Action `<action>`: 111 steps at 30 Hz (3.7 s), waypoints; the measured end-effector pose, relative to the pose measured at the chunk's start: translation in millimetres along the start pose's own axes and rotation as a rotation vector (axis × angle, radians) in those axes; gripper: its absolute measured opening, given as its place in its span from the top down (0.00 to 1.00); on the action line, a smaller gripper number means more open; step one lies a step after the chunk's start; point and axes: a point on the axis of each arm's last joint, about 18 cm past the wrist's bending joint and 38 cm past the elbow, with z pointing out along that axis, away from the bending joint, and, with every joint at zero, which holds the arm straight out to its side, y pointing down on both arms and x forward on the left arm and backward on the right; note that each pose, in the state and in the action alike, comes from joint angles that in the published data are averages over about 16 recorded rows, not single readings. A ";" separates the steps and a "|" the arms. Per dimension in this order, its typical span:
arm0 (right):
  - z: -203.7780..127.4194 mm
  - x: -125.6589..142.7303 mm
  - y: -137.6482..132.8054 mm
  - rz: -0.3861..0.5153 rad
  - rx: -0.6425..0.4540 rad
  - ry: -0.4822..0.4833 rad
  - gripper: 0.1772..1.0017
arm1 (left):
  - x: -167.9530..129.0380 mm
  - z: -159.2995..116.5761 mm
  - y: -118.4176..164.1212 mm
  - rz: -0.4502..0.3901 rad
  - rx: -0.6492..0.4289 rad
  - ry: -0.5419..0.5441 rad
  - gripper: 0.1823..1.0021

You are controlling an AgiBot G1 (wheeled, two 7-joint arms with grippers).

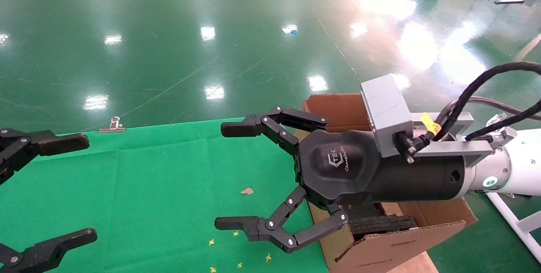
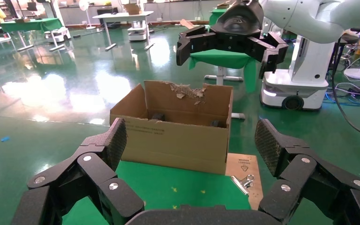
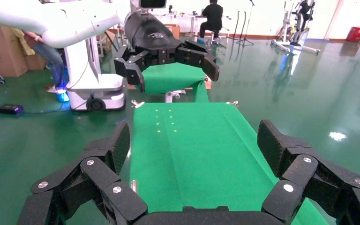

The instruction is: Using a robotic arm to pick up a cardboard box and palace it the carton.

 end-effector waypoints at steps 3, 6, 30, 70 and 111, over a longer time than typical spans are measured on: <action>-0.6 -1.8 -0.2 -0.004 0.005 -0.002 0.00 | 0.0 0.0 0.0 0.000 0.000 0.000 0.00; -0.7 -2.2 -0.3 -0.005 0.007 -0.003 0.00 | 0.0 0.0 0.0 0.000 0.000 0.000 0.00; 1.2 3.0 0.6 0.005 -0.010 0.003 0.00 | 0.0 0.0 0.0 0.000 0.000 0.000 0.00; 1.5 3.9 0.7 0.007 -0.012 0.004 0.00 | 0.0 0.0 0.0 0.000 0.000 0.000 0.00; 1.5 3.9 0.7 0.007 -0.013 0.004 0.00 | 0.0 -0.1 0.0 0.000 0.000 0.000 0.00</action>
